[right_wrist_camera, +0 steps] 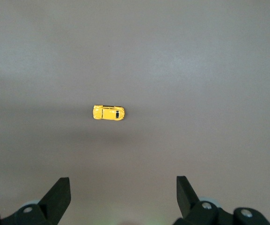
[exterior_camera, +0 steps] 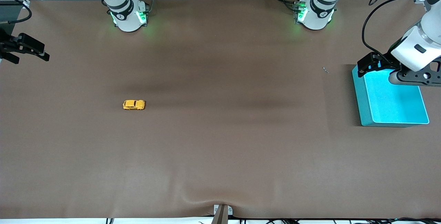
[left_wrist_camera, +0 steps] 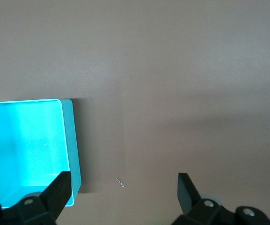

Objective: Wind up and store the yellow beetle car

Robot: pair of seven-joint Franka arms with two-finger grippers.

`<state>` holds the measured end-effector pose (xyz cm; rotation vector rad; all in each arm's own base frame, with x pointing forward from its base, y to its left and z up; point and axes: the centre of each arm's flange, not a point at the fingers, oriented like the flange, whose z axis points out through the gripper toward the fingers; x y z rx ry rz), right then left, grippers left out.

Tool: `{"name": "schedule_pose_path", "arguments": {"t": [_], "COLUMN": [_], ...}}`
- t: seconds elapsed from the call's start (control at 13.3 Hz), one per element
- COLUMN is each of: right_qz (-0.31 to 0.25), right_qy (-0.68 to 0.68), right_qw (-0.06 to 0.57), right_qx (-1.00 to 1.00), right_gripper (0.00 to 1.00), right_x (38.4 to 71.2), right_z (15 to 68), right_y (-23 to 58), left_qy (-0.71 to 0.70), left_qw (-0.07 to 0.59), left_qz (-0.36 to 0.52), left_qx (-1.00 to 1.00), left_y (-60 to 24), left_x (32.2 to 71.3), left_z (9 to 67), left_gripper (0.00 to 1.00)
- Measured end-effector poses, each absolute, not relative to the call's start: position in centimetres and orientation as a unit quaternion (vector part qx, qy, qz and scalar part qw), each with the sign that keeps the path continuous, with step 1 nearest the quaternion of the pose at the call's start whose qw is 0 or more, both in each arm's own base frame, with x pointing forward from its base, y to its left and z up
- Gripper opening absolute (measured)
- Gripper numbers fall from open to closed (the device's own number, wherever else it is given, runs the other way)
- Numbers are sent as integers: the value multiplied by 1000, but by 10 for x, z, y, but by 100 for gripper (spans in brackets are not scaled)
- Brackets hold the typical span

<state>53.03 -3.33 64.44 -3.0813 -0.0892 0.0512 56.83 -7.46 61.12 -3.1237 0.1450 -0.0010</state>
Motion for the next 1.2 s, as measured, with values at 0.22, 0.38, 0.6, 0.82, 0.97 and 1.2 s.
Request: {"name": "schedule_pose_path", "arguments": {"t": [0.22,0.38,0.6,0.82,0.97,1.2], "right_qz": [17,23,48,63,76,91], "right_qy": [-29,-34,-81,-147,-194,-253], "right_qw": [28,29,32,34,37,39], "right_qx": [-999,-999,-995,-987,-977,-962], "right_gripper": [100,100,100,100,100,100], "right_x": [530,531,535,548,554,560], "right_z": [644,640,610,557,514,453], "right_y": [-33,-32,-20,3,23,50], "left_qy": [47,47,47,47,47,47], "left_qw": [7,7,7,8,8,8], "left_qz": [0,0,2,2,1,3], "left_qx": [-999,-999,-999,-999,-999,-999], "left_y": [-75,-75,-75,-76,-76,-76], "left_x": [568,568,567,567,567,567], "left_z": [611,612,612,612,612,612], "left_gripper": [100,100,100,100,100,100]}}
